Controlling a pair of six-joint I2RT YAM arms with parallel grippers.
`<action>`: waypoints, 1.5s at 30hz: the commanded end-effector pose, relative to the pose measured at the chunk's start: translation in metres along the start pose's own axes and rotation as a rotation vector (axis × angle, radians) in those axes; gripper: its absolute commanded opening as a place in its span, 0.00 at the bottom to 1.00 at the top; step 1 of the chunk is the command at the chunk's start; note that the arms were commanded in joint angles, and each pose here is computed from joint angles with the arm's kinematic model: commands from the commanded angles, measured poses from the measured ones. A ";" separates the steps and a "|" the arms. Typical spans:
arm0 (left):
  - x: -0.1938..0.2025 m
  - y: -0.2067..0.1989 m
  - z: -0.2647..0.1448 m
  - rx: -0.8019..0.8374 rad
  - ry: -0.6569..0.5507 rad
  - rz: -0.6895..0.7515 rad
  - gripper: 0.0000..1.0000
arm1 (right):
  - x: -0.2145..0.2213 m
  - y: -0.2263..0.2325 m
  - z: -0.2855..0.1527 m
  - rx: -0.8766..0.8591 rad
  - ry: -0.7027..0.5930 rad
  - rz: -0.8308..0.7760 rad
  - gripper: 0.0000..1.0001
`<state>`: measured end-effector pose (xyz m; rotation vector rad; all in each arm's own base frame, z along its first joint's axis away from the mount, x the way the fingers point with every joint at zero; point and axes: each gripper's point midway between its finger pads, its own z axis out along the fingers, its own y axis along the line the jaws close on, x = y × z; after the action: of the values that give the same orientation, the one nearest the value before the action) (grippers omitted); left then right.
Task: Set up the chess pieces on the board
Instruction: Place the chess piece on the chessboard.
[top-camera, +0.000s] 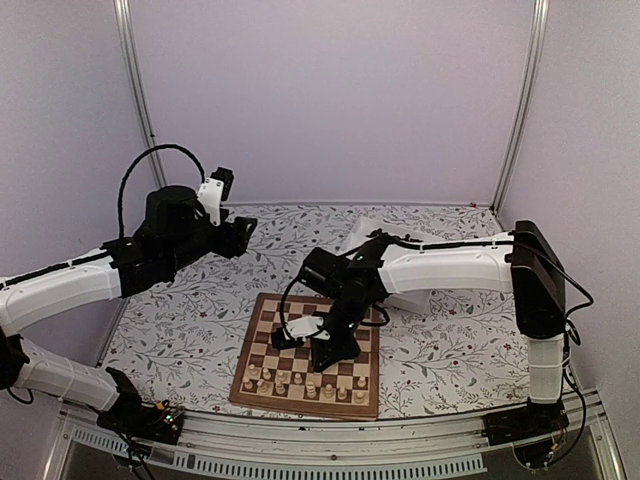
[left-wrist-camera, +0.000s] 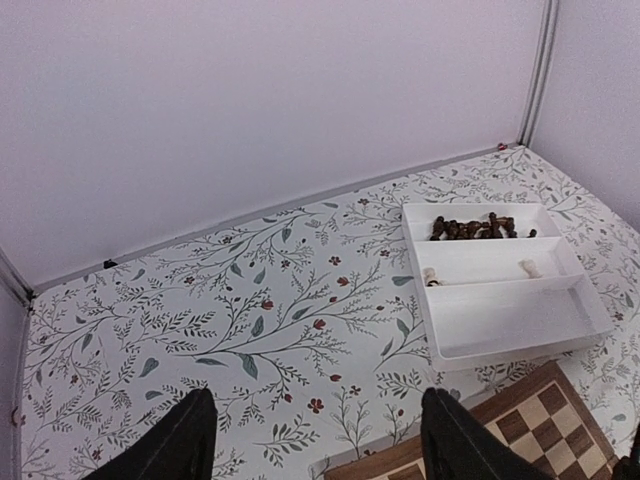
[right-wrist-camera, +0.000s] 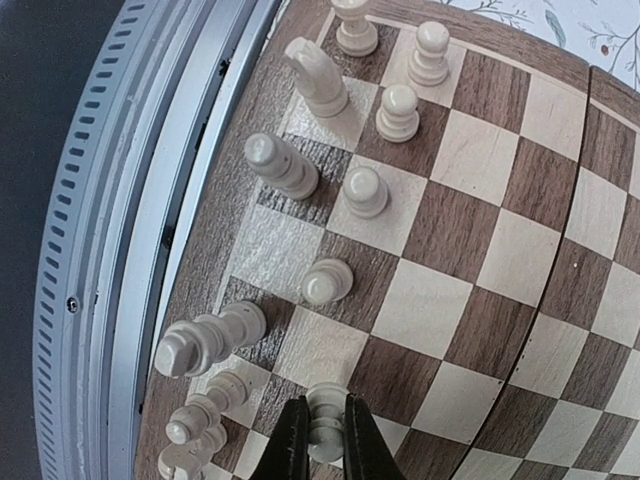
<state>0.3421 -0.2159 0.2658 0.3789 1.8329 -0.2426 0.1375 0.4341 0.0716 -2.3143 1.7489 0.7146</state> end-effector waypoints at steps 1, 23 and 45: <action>0.004 0.006 0.000 -0.013 0.012 0.002 0.72 | -0.004 0.001 0.005 -0.013 0.009 -0.009 0.06; 0.008 0.001 0.005 0.005 0.029 0.000 0.72 | -0.006 0.006 0.023 -0.045 0.027 -0.016 0.10; 0.023 -0.007 0.015 0.036 0.098 0.018 0.72 | -0.025 -0.009 -0.041 0.024 -0.068 -0.002 0.29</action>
<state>0.3441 -0.2232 0.2445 0.4211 1.8872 -0.2439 0.1323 0.4412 0.0630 -2.3497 1.7667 0.7188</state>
